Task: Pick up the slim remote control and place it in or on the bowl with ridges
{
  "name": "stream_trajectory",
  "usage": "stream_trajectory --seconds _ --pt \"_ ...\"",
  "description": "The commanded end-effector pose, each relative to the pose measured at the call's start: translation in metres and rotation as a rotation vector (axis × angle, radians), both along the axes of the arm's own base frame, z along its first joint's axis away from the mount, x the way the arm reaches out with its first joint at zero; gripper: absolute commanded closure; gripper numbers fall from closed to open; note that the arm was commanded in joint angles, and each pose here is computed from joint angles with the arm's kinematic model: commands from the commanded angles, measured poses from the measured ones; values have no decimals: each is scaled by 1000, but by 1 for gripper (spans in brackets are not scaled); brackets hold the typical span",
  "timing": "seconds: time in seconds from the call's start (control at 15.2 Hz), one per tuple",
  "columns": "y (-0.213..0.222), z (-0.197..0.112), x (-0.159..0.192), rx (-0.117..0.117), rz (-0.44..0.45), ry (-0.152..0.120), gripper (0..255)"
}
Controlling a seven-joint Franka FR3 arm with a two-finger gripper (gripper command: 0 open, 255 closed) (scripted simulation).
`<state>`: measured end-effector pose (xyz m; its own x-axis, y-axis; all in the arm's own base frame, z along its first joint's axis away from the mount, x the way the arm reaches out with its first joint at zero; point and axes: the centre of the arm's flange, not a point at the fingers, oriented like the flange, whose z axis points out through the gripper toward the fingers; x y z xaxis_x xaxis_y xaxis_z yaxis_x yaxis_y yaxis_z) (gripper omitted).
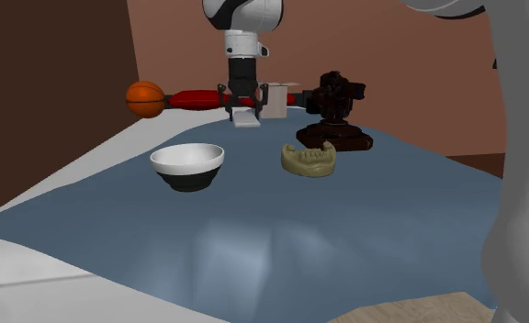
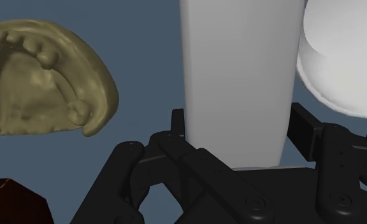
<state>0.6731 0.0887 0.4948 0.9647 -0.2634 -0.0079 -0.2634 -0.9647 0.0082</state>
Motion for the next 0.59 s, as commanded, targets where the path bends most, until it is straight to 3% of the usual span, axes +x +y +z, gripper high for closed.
stream_trajectory --seconds 0.0,0.53 --pt "25 0 -2 0 -1 0 255" --pt "130 1 -7 0 -1 0 255"
